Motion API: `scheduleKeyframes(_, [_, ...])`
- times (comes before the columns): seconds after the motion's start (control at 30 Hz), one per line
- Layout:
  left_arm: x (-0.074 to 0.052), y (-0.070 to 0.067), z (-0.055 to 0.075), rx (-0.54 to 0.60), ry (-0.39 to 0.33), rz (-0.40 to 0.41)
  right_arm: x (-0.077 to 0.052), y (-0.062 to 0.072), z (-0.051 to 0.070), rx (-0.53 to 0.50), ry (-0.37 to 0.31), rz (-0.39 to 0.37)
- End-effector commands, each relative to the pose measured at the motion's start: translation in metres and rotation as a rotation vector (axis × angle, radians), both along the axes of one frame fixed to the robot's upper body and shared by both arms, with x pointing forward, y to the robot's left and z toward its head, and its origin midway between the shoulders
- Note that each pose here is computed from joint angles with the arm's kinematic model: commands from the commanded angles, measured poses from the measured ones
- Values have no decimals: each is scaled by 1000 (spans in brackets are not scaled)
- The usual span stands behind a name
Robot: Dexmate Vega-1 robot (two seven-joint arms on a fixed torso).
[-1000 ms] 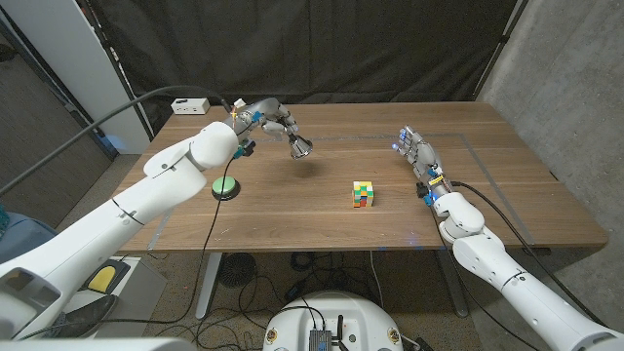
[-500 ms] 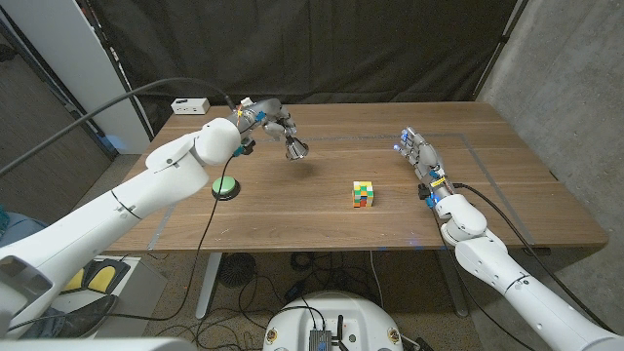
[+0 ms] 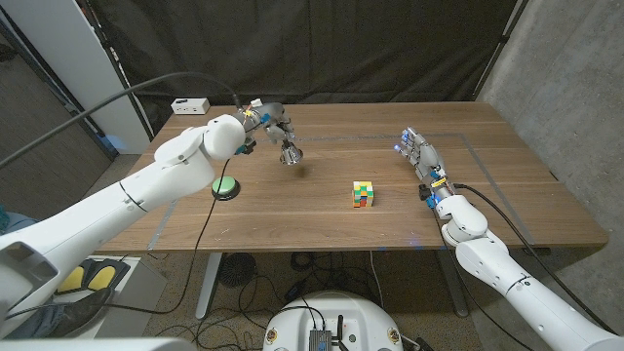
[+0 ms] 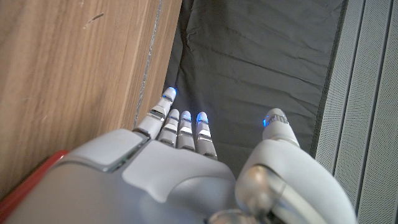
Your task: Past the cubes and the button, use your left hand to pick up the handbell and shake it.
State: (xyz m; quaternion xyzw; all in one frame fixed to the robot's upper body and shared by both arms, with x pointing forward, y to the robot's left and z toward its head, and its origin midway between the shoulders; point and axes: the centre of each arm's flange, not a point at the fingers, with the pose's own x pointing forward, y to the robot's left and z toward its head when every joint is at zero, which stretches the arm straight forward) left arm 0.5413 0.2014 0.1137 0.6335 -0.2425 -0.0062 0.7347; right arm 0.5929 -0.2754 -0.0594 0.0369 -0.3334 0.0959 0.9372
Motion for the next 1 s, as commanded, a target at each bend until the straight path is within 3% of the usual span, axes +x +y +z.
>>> scheduleKeyframes(0.03, [14,-2,2,77,12,61,-1,0,2,-9,9,-19])
scheduleKeyframes(0.67, [40,-4,-14,78,-15,103,2,-5,7,-7,10,-30])
scheduleKeyframes(1.0, [43,0,-21,53,-49,119,2,-5,7,-6,14,-33])
